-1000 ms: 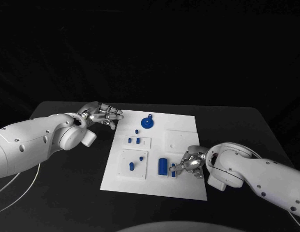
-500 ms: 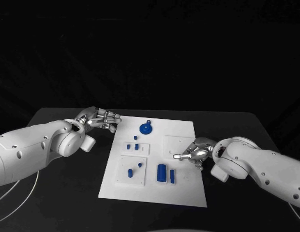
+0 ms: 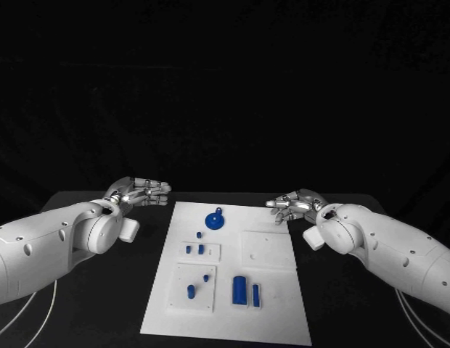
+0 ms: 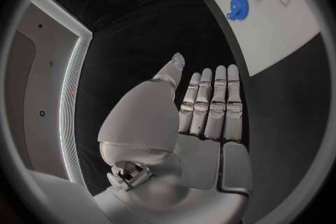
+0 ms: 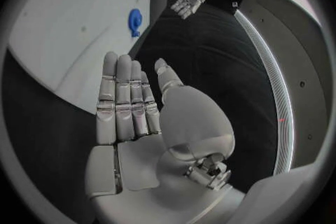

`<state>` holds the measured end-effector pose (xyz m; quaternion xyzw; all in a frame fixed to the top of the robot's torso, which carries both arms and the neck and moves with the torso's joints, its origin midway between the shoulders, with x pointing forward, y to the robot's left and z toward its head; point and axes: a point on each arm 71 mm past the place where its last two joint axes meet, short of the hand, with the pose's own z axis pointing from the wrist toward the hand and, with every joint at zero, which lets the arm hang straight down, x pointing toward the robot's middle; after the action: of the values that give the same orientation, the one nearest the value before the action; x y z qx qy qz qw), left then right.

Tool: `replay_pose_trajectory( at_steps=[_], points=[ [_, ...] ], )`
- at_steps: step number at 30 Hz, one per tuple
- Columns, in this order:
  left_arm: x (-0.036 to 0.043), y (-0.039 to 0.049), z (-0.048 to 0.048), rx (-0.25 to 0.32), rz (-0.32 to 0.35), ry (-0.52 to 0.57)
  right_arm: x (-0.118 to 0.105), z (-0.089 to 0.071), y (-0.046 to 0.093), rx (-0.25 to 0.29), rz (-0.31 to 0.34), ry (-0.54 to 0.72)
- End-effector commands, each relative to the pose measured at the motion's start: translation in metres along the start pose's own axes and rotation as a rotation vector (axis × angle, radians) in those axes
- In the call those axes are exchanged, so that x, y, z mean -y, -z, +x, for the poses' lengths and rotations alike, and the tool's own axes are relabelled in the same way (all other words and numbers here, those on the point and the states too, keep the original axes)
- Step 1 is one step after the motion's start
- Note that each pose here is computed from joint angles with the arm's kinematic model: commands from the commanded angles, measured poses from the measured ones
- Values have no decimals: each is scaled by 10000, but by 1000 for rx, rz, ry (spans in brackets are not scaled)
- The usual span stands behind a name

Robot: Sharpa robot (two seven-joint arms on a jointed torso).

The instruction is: Assemble the parts on the task board

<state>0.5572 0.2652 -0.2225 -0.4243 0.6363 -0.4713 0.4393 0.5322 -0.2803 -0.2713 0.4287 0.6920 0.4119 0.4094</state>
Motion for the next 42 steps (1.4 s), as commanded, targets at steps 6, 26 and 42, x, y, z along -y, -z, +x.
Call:
replay_pose_trajectory(
  at_steps=[6,26,42],
  points=[
    [127,-163,-47,123,68,94,-120,-156,-152,116,-226,-246],
    [-8,71,379,145,89,124,-447,210,-36,161,-294,-245],
    [-1,715,919,224,150,188,-525,885,555,243,-312,-272]
  ],
)
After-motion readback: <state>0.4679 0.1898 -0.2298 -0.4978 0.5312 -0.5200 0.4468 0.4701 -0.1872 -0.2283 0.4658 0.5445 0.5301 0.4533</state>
